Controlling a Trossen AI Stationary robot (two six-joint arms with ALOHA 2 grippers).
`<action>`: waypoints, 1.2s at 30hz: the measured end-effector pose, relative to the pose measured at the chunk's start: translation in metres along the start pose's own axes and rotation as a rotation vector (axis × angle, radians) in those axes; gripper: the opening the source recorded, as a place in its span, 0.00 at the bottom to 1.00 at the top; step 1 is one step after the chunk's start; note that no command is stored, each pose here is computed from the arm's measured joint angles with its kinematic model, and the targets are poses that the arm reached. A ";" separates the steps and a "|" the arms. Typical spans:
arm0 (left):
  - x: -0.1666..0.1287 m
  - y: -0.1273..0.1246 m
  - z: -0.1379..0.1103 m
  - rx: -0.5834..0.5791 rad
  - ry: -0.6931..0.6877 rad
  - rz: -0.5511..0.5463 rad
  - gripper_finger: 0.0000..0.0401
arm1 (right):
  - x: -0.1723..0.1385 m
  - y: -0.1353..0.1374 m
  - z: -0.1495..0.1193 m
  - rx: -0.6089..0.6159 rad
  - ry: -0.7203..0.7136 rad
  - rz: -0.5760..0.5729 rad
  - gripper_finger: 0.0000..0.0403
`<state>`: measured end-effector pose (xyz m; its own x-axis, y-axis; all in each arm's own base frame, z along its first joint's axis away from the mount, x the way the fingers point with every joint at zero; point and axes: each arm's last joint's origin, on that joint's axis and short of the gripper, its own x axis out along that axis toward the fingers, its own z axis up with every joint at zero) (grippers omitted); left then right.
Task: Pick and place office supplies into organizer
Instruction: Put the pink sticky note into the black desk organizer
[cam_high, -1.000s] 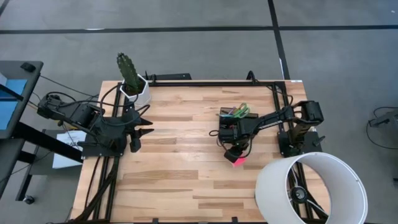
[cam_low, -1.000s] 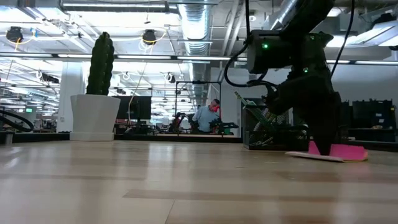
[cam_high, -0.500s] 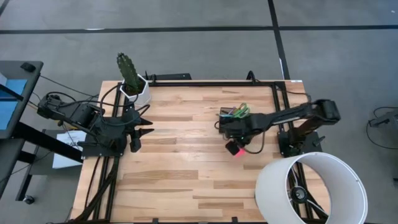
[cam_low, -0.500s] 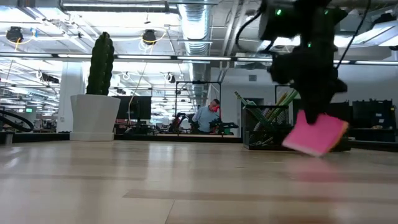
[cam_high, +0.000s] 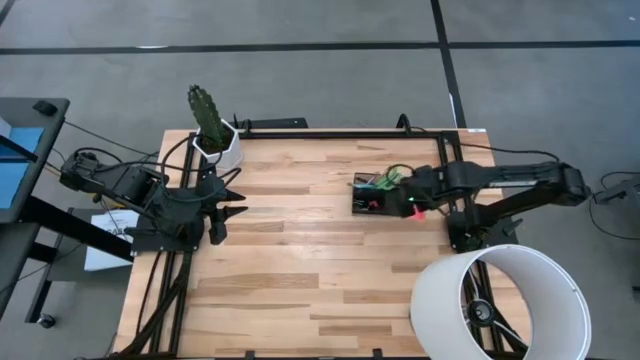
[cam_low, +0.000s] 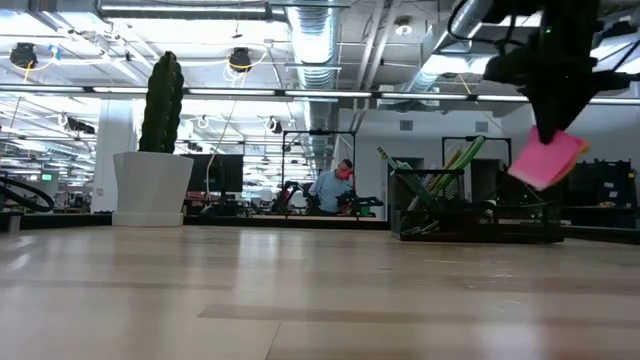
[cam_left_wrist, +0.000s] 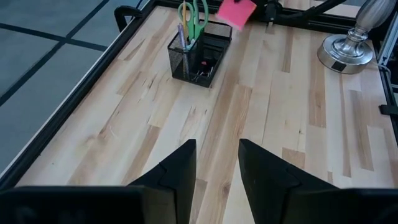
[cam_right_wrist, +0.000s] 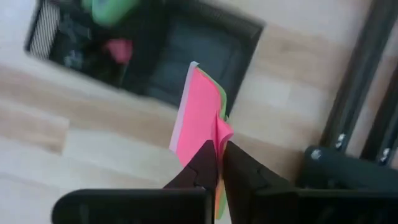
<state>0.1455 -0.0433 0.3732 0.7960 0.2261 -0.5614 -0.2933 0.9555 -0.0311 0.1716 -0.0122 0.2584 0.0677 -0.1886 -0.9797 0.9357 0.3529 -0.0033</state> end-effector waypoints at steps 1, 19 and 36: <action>0.000 0.000 0.000 0.000 0.000 0.000 0.28 | -0.002 -0.003 0.000 0.016 -0.028 -0.004 0.02; 0.000 0.000 0.000 -0.001 -0.008 0.018 0.28 | 0.027 0.012 0.032 0.038 -0.123 -0.082 0.15; 0.000 0.000 0.000 0.000 -0.005 0.010 0.28 | 0.023 0.042 0.046 -0.074 -0.029 0.037 0.46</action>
<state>0.1455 -0.0430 0.3733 0.7956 0.2368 -0.5576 -0.3013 0.9532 -0.0251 0.2285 -0.0440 0.2450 0.1127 -0.1998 -0.9733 0.9044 0.4264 0.0172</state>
